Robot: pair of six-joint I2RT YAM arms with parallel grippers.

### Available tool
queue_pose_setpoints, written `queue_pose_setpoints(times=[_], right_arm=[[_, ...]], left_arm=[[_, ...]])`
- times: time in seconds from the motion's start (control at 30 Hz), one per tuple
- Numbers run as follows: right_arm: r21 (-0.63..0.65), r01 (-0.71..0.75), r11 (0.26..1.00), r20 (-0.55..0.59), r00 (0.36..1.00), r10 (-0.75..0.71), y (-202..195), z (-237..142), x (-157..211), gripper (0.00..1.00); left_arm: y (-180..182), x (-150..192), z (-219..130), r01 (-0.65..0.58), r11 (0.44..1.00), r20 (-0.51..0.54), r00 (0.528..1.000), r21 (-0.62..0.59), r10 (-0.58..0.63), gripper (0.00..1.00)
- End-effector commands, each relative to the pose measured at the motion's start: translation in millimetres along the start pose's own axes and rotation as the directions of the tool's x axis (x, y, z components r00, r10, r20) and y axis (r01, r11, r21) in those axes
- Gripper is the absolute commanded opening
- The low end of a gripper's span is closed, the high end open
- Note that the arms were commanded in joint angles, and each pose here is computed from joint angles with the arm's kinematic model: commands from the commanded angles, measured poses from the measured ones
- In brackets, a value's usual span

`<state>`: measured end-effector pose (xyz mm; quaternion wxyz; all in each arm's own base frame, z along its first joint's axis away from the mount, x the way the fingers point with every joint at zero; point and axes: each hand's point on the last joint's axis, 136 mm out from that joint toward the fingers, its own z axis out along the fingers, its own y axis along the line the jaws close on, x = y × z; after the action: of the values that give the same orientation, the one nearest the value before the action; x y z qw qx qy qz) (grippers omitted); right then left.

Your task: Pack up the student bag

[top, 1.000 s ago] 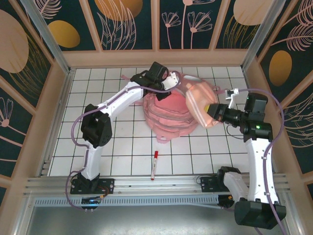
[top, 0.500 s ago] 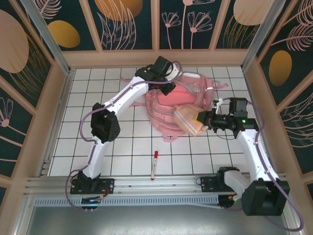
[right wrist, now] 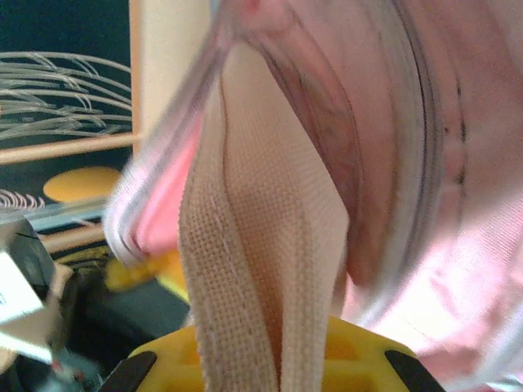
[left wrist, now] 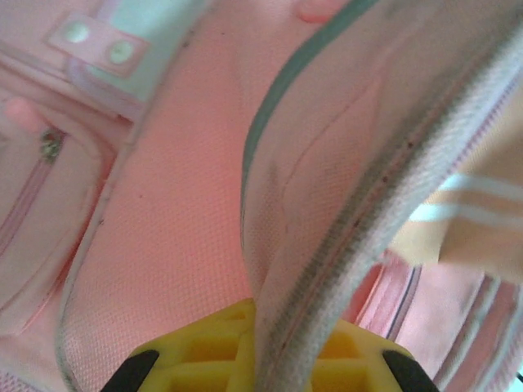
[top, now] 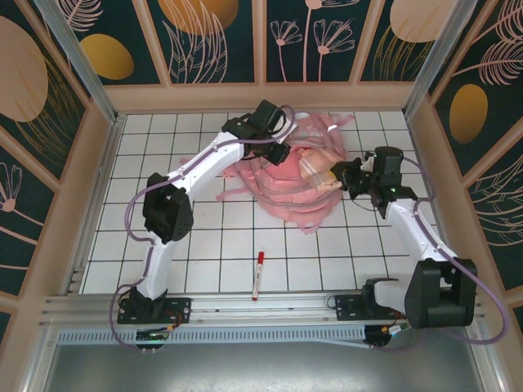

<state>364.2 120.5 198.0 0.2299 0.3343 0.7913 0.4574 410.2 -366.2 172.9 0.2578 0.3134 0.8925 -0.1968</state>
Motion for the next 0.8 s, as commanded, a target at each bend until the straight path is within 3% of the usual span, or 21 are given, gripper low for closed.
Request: queue_pose_setpoints(times=[0.0,0.1,0.2,0.37,0.57,0.77], right_arm=[[-0.066,0.045,0.997,0.235,0.972,-0.029,40.0,9.7,-46.9,0.0],[-0.115,0.064,0.991,0.211,0.977,-0.038,53.0,35.2,-38.1,0.0],[-0.197,0.067,0.978,0.106,0.993,-0.047,68.4,59.1,-13.7,0.0],[-0.219,0.06,0.974,-0.11,0.99,-0.086,78.0,54.9,42.4,0.0],[-0.119,0.004,0.993,0.109,0.994,0.009,47.1,7.1,30.3,0.0],[-0.12,-0.071,0.99,0.31,0.945,0.105,44.6,30.3,8.6,0.0]], left_arm=[[-33.1,-18.4,-51.6,0.098,0.987,0.105,0.988,0.127,-0.112,0.0],[-47.0,-26.9,-59.5,0.164,0.961,0.136,0.971,0.221,-0.197,0.0],[-53.5,-42.8,-65.5,0.198,0.943,0.167,0.954,0.269,-0.248,0.0],[-21.0,-73.8,-67.9,0.304,0.945,0.27,0.906,0.119,-0.326,0.0],[-12.6,-90.0,-52.2,0.436,0.893,0.237,0.861,0.116,-0.451,0.0],[-35.8,-80.7,-32.6,0.506,0.83,0.099,0.837,0.236,-0.539,0.0]])
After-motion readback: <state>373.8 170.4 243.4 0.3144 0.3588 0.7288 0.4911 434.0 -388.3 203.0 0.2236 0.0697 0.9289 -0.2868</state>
